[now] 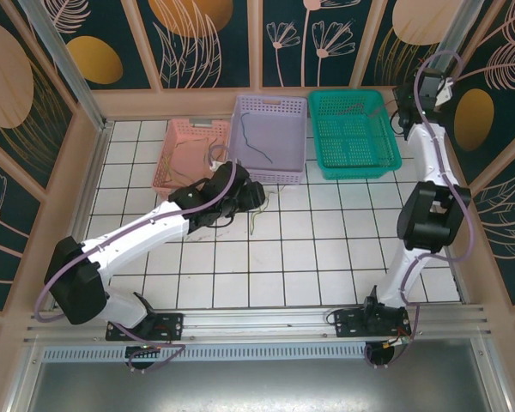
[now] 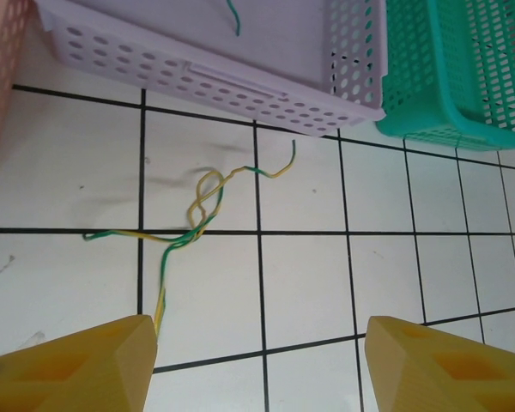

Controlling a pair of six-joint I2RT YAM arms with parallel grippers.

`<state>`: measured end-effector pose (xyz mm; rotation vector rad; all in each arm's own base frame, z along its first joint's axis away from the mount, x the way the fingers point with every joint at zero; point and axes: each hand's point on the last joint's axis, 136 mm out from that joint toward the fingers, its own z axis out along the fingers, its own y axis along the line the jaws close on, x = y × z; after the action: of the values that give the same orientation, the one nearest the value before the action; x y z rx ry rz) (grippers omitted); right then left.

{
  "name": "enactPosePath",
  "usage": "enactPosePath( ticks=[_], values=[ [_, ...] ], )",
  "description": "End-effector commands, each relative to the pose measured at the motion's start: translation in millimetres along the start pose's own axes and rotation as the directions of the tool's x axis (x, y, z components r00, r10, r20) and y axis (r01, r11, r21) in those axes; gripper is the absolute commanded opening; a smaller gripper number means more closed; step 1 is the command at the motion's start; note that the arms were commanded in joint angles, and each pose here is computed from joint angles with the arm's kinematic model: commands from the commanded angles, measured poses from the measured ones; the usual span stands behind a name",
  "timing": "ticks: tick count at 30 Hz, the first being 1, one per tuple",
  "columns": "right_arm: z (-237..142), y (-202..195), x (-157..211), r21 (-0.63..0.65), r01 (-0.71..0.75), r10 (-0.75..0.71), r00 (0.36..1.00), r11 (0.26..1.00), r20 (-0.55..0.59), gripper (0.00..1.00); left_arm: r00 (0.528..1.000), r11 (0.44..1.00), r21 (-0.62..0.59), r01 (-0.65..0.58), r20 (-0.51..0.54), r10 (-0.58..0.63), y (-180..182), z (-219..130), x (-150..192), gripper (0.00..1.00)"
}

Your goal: Untangle the cables

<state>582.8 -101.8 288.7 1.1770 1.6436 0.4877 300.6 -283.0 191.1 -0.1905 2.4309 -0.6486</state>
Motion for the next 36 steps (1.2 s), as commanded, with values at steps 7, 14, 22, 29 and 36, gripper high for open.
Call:
enactPosePath(
  ticks=[7, 14, 22, 29, 36],
  values=[
    [32, -11, 74, 0.088, -0.167, 0.182, 0.958, 0.982, -0.219, 0.11, 0.999, 0.999, -0.019, 0.035, 0.014, -0.035, 11, -9, 3, 0.65],
    [-24, -53, 125, 0.173, 0.018, 0.051, 0.921, 0.985, -0.386, 0.55, 1.0, 1.0, -0.021, 0.014, -0.01, -0.014, 10, -4, 7, 0.66],
    [-104, -44, 88, 0.094, 0.091, -0.052, 0.935, 0.991, -0.351, 0.6, 0.995, 0.999, -0.049, 0.005, -0.096, -0.01, 23, 12, 26, 0.67],
    [-160, -50, 154, -0.008, 0.223, -0.204, 0.874, 0.975, -0.441, 0.53, 0.971, 0.988, -0.096, 0.122, -0.195, -0.139, 63, 31, 51, 0.66],
    [-223, -86, 274, -0.172, 0.258, -0.307, 0.699, 0.951, -0.646, 0.51, 0.92, 0.937, -0.078, 0.339, -0.18, -0.348, 76, 52, 46, 0.68]
  ],
)
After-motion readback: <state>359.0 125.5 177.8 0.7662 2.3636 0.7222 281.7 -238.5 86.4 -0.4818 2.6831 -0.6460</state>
